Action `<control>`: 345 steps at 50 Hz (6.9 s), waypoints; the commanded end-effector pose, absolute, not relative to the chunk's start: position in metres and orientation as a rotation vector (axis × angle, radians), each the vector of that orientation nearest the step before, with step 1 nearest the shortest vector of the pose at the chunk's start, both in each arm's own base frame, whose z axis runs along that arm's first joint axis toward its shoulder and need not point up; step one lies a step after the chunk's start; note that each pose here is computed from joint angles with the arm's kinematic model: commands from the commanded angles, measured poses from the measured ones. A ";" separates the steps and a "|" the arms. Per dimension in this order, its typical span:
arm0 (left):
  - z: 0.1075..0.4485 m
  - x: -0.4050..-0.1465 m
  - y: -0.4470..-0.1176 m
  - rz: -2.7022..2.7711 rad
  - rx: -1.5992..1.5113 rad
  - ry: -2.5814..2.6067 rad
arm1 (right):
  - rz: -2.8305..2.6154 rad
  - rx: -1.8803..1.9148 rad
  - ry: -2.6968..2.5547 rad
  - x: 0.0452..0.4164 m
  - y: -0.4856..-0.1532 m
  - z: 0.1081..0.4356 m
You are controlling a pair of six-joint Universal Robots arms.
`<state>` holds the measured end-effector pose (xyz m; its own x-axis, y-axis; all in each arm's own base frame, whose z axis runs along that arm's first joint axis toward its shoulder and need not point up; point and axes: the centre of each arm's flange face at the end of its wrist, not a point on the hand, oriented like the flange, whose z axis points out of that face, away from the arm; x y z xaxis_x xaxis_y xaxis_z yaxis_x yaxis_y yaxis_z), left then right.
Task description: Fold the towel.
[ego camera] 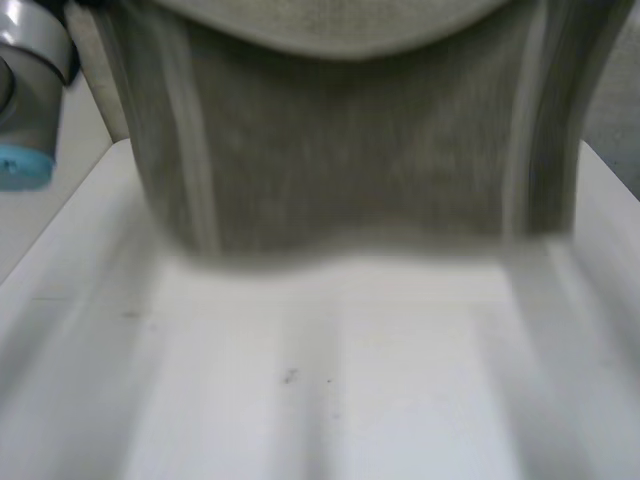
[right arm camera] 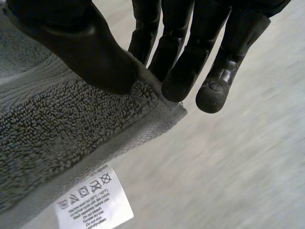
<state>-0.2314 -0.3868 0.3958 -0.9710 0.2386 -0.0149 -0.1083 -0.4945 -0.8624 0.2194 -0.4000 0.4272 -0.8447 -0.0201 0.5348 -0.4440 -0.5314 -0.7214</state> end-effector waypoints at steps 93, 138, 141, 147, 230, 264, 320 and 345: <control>0.144 -0.194 -0.384 1.924 -0.336 -2.267 | 1.770 1.254 -2.035 0.211 -0.419 0.155; 0.204 -0.193 -0.300 2.093 -0.363 -2.074 | 1.713 0.975 -2.363 0.157 -0.312 0.146; 0.201 -0.193 -0.300 2.085 -0.365 -2.079 | 1.699 0.995 -2.340 0.156 -0.314 0.139; 0.199 -0.193 -0.299 2.076 -0.364 -2.087 | 1.661 1.026 -2.333 0.154 -0.318 0.128; 0.186 -0.201 -0.283 2.024 -0.399 -2.100 | 1.896 1.298 -2.463 0.273 -0.237 0.176; 0.187 -0.216 -0.270 1.991 -0.445 -2.073 | 2.129 1.529 -1.903 0.291 -0.238 0.200; 0.147 -0.359 -0.216 1.647 -0.639 -2.290 | 1.884 0.857 -2.920 0.270 -0.256 0.154; 0.181 -0.345 -0.208 1.709 -0.607 -2.239 | 2.092 1.076 -2.544 0.281 -0.266 0.202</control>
